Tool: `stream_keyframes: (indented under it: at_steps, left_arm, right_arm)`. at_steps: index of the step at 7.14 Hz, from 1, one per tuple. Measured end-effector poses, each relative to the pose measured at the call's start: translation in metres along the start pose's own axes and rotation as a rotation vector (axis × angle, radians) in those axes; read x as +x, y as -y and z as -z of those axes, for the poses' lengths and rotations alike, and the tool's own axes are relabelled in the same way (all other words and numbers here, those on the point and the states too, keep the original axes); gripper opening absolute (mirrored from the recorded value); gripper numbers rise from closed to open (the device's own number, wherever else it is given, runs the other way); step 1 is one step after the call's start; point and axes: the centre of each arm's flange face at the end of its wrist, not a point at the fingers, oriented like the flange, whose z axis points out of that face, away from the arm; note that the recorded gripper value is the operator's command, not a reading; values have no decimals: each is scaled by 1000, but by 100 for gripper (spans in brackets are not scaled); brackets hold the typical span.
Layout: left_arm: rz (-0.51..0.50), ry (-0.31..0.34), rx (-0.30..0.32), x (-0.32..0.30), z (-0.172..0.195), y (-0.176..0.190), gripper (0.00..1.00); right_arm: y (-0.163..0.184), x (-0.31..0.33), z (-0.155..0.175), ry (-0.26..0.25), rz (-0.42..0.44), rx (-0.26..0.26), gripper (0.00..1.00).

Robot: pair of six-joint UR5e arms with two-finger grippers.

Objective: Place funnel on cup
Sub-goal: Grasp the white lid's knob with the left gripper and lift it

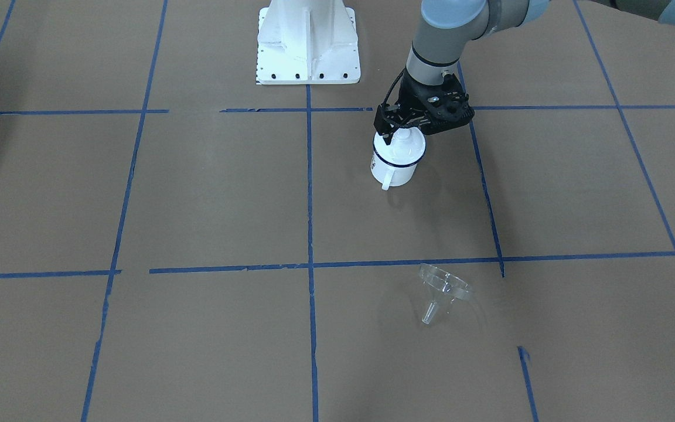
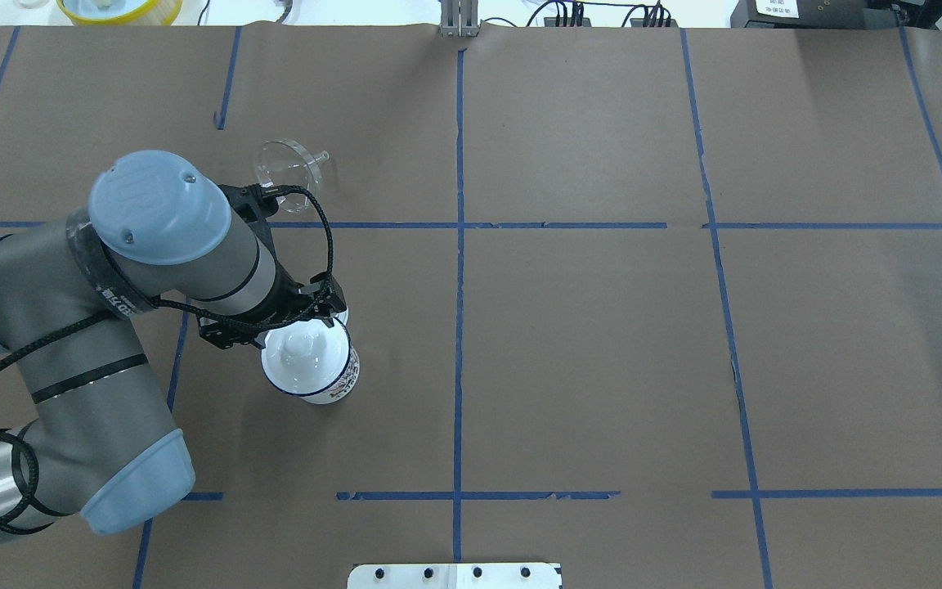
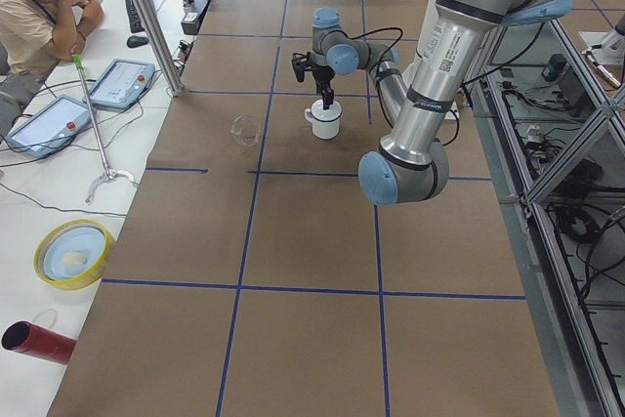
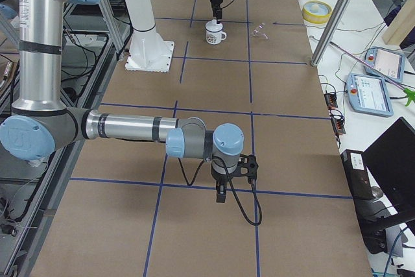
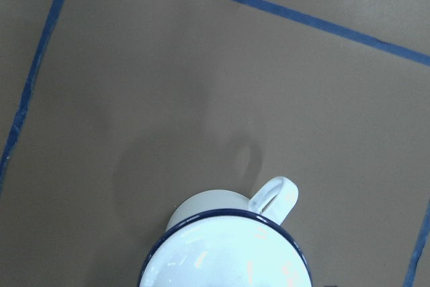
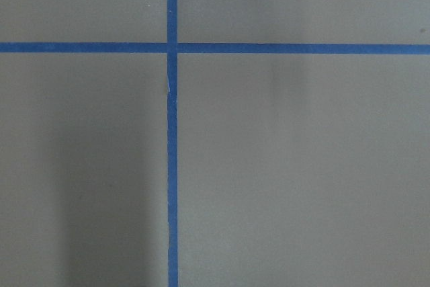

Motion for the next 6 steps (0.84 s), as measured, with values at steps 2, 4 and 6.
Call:
stream_keyframes:
  at_steps: [2, 4, 6]
  left_arm:
    - [4, 5, 0, 1, -3, -4, 61]
    - [6, 10, -2, 0, -5, -6, 25]
    - [21, 16, -2, 0, -4, -6, 0]
  right_arm:
    - [0, 0, 0, 0, 0, 0, 100]
    - [0, 0, 0, 0, 0, 0, 100]
    - [0, 0, 0, 0, 0, 0, 100]
